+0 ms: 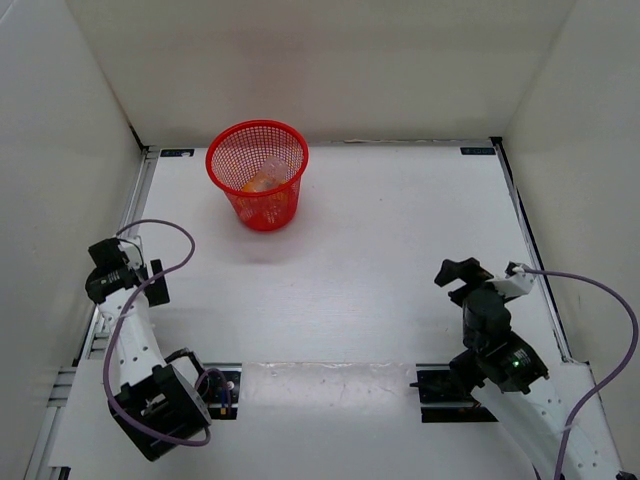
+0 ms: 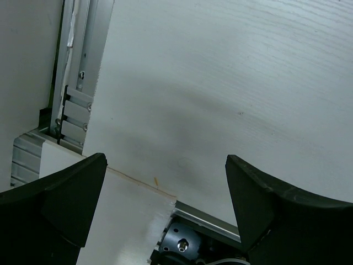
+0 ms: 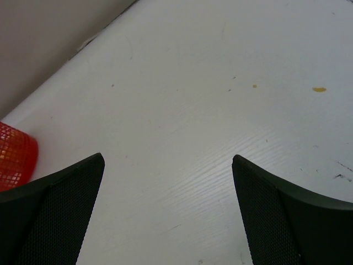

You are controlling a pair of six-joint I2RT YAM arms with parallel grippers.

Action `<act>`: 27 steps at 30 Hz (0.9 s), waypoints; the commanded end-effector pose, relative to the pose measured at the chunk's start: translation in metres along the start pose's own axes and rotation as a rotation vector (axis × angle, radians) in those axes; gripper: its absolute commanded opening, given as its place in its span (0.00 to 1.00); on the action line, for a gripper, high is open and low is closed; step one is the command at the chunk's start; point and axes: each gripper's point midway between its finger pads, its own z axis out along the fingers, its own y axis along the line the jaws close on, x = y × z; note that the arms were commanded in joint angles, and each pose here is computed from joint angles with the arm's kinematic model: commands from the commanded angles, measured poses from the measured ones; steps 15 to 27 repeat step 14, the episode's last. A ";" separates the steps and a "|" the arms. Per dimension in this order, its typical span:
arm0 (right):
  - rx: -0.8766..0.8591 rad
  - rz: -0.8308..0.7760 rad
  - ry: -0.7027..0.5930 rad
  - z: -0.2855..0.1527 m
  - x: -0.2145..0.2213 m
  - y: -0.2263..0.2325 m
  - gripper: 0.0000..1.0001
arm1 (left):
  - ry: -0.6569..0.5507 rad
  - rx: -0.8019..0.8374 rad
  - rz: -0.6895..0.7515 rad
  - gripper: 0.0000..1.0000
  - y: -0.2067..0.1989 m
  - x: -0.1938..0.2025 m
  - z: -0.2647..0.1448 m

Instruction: Put the plastic bottles in the bin

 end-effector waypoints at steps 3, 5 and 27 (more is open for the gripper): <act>0.110 0.043 -0.004 0.003 0.007 -0.019 1.00 | -0.041 0.006 -0.042 1.00 -0.001 -0.010 -0.001; 0.125 0.014 0.025 0.005 0.010 -0.016 1.00 | -0.044 0.006 -0.043 1.00 0.000 -0.012 -0.004; 0.172 -0.071 0.104 0.012 0.020 -0.011 1.00 | -0.049 0.023 -0.031 1.00 -0.004 -0.009 -0.006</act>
